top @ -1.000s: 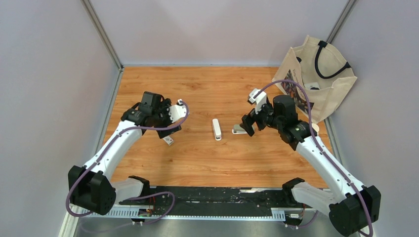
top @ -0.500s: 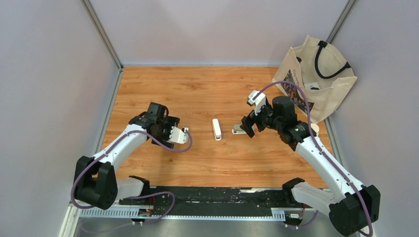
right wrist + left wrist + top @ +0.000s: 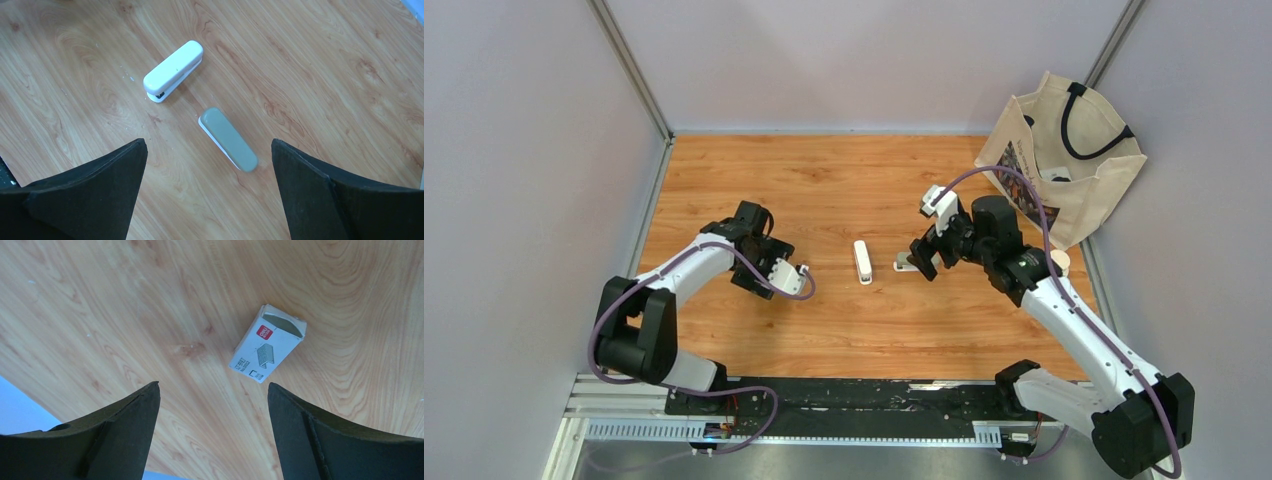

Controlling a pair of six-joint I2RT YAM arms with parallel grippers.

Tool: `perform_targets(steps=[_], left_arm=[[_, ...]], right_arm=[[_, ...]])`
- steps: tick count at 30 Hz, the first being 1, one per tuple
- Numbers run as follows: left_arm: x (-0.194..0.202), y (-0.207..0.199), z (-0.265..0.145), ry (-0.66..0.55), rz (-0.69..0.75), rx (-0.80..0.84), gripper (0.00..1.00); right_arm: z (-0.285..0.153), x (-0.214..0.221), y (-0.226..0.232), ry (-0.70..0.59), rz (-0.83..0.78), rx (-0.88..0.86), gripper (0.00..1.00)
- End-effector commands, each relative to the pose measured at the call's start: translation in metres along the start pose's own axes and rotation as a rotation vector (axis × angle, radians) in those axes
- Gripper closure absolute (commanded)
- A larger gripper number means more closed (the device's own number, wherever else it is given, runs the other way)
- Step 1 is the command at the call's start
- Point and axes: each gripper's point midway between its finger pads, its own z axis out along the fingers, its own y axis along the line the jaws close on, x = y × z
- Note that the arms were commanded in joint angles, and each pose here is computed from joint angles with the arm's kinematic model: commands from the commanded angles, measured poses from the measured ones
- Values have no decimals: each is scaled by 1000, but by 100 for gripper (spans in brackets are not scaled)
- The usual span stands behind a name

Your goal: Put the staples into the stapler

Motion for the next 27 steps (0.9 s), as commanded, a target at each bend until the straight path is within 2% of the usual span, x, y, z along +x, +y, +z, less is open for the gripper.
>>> perform_targets(steps=[1,15,18,25,27], left_arm=[[-1,6,4,-16,72,17,15],[1,-15,22,-21,80,111,28],[1,-20,24,-22,70,128,34],[-5,-34,25,-56,56,177,36],[-8,-36,26,-67,48,181,39]], right_arm=[[3,-2,2,-9,-43,-4,0],[9,3,7,16,-65,-13,0],[9,2,6,12,-68,-12,0],[9,3,7,16,-65,-13,0],[9,2,7,15,-67,-14,0]])
